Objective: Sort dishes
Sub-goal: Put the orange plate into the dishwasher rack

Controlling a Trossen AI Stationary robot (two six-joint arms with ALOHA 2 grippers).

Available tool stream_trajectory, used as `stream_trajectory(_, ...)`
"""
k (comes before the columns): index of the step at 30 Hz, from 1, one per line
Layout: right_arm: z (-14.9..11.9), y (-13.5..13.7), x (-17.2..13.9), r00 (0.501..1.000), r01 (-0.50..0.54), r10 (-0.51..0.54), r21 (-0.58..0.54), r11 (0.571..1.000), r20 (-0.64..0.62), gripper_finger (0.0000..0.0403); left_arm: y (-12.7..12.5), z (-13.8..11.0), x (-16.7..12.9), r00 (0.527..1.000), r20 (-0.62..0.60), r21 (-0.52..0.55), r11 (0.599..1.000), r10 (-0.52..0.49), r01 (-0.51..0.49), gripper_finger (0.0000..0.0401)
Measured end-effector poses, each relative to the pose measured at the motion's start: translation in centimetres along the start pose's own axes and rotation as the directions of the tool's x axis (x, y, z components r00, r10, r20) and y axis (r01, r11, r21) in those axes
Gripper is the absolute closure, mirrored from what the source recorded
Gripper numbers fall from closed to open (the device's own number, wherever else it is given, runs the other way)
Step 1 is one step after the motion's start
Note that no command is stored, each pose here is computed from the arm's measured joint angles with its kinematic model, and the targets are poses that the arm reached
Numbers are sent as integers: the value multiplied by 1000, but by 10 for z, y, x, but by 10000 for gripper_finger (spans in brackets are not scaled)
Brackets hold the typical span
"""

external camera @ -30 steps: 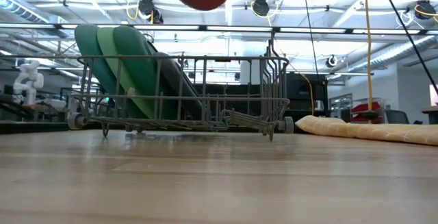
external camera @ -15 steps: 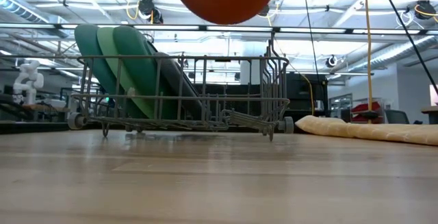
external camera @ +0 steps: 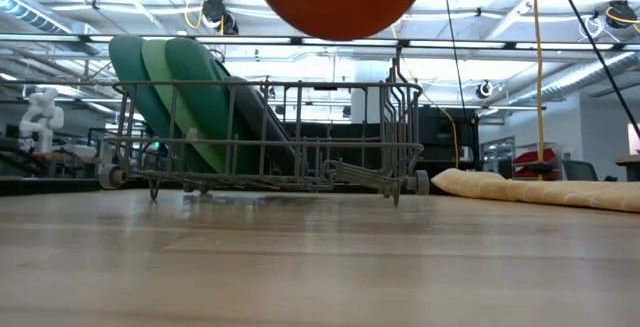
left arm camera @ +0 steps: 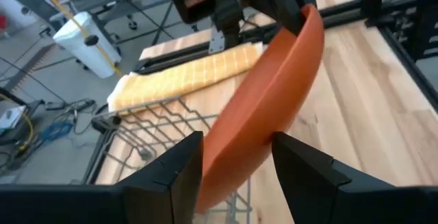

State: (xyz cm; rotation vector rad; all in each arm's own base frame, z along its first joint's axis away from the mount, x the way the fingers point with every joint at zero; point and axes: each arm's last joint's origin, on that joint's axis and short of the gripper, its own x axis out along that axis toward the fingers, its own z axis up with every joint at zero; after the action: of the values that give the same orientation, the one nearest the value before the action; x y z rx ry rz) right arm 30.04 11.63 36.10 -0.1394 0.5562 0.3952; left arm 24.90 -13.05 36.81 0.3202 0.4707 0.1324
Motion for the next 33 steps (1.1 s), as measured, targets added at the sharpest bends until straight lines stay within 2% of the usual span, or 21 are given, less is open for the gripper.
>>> stream_trajectory(6,0,1,0,1000,-11,11,-5,1000,2,402,1,2,0,999,18,10,999,-48,48,215)
stream_trajectory(15,2,4,0,999,-40,40,-33,999,20,402,8,2,8,976,11,-25,976,-218,218,221)
stream_trajectory(18,2,4,0,999,-40,41,-37,999,21,402,10,2,10,969,13,-23,968,-248,248,244)
stream_trajectory(22,2,4,0,999,-41,42,-53,998,21,403,8,2,9,960,10,37,960,-279,278,302)
stream_trajectory(27,4,4,0,999,-36,40,-88,995,37,393,5,2,8,921,10,114,915,-390,387,373)
stream_trajectory(33,11,3,-1,994,-13,26,-120,993,108,356,2,2,8,881,13,134,874,-474,468,386)
